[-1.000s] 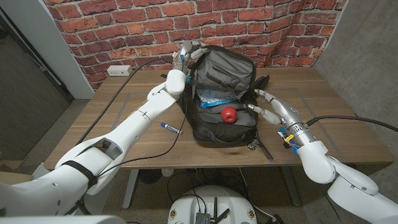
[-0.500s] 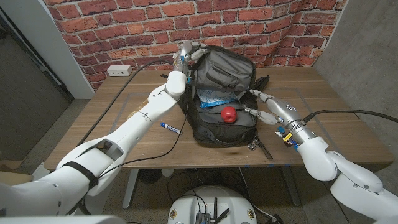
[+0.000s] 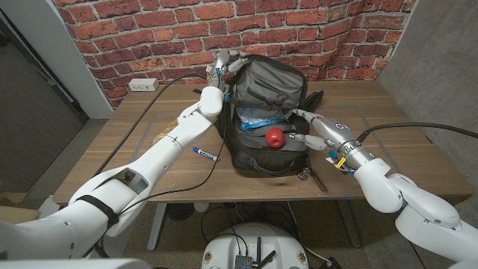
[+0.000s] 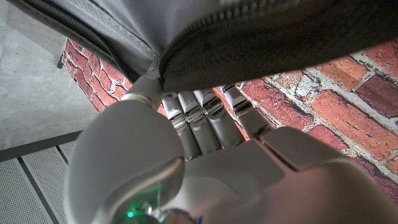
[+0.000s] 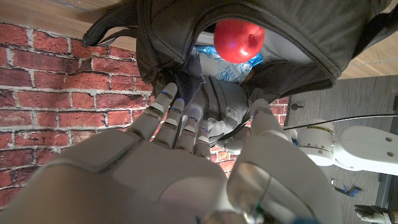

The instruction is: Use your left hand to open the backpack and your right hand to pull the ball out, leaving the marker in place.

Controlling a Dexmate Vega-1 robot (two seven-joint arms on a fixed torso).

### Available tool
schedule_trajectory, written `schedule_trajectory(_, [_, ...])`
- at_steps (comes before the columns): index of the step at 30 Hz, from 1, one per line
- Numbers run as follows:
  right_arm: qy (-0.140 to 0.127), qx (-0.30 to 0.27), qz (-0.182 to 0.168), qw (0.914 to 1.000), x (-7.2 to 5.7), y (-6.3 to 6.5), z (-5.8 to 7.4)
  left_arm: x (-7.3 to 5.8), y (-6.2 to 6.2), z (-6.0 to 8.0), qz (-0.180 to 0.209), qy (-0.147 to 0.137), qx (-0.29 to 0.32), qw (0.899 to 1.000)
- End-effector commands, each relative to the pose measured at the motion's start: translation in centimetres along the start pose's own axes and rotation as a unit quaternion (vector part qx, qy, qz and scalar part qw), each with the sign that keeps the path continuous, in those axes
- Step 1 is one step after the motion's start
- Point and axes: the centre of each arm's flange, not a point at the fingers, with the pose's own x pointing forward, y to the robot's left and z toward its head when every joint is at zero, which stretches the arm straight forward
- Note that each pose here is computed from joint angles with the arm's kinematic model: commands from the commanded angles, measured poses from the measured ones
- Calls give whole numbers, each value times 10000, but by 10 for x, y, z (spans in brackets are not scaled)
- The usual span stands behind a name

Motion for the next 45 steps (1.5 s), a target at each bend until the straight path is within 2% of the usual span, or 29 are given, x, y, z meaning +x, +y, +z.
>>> schedule_trajectory(1, [-27,-345,206,9992,7,-3,17,4,3,-5,35,-50,-128,9999])
schedule_trajectory(13, [-32,-676,293,9973,18,-7,34,7,3,-12,48,-50,-337,9994])
schedule_trajectory(32, [-66,-941,485,9944,36,-4,56,14,0,-23,21,37,-635,9980])
schedule_trajectory(45, [118,-918,984,9908,48,-5,62,15,-5,-26,-76,58,-753,9971])
